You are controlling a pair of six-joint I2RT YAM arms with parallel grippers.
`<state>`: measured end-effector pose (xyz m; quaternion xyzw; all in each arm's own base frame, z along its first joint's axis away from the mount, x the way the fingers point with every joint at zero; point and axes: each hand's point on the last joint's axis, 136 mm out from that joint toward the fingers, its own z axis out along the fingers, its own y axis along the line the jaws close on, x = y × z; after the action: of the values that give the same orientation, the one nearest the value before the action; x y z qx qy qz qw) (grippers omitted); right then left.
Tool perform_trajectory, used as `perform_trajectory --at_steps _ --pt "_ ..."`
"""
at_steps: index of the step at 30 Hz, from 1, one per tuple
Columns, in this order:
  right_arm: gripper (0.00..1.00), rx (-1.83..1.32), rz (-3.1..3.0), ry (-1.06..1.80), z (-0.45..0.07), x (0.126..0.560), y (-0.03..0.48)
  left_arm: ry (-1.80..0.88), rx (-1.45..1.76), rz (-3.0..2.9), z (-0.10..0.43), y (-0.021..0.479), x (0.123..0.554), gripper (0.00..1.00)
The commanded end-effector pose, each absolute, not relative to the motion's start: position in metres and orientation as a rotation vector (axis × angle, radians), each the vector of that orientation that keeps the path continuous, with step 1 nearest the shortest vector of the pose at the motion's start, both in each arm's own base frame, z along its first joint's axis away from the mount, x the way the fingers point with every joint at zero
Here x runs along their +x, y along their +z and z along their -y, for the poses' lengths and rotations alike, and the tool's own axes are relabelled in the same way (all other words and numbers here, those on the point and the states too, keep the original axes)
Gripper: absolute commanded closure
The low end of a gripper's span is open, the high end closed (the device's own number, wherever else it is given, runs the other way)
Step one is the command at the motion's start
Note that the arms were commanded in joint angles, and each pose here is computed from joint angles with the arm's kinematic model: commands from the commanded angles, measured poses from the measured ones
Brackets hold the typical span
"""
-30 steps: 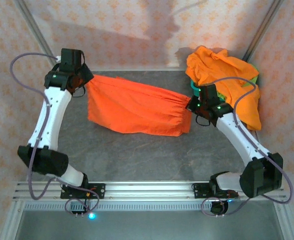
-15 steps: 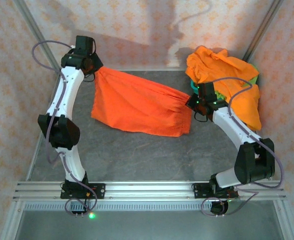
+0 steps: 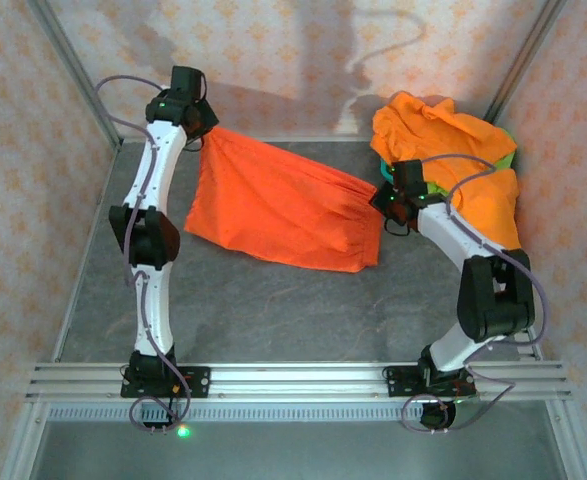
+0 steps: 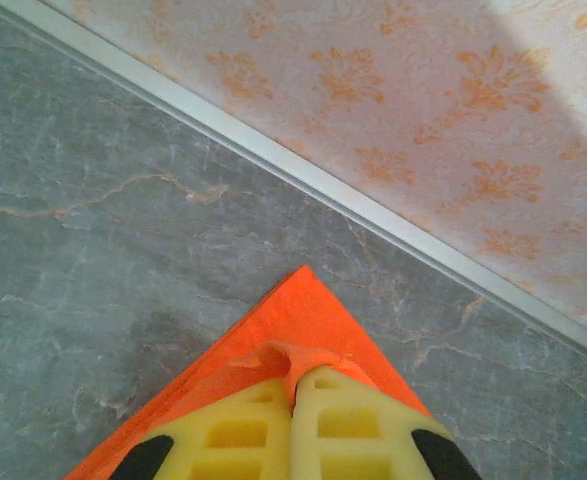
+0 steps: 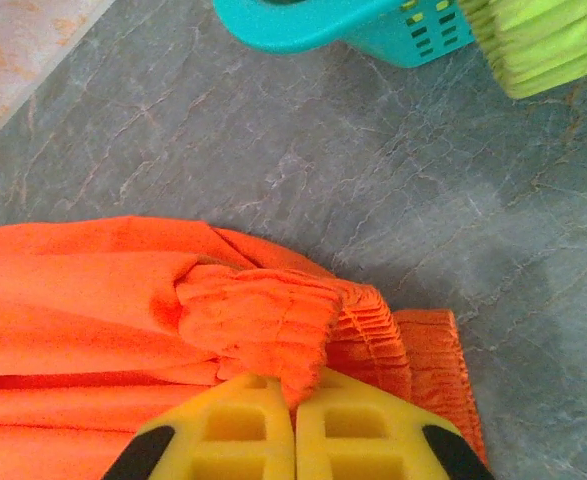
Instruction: Fold and stack the shorts
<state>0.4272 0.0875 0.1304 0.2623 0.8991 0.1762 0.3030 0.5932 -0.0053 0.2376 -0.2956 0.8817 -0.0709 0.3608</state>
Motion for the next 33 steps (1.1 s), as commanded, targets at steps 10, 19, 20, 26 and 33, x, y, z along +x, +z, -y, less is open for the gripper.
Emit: perform_trajectory --at_steps 10,19,20,26,33 --pt "0.29 0.735 -2.172 0.496 -0.071 0.446 0.206 -0.382 -0.655 -1.943 -0.003 0.345 0.628 0.06" --pt "0.14 0.616 -2.109 0.927 -0.147 0.420 0.237 -0.556 -0.624 -2.166 0.044 0.319 0.550 0.00" --pt "0.14 0.593 -2.135 0.932 -0.159 0.418 0.233 -0.582 -0.625 -2.189 0.054 0.305 0.543 0.00" --pt "0.14 0.603 -2.331 1.021 -0.211 0.400 0.180 -0.629 -0.630 -2.324 0.100 0.217 0.509 0.00" --pt "0.14 0.674 -2.473 0.902 -0.203 0.370 0.117 -0.659 -0.720 -2.429 0.112 0.130 0.489 0.00"
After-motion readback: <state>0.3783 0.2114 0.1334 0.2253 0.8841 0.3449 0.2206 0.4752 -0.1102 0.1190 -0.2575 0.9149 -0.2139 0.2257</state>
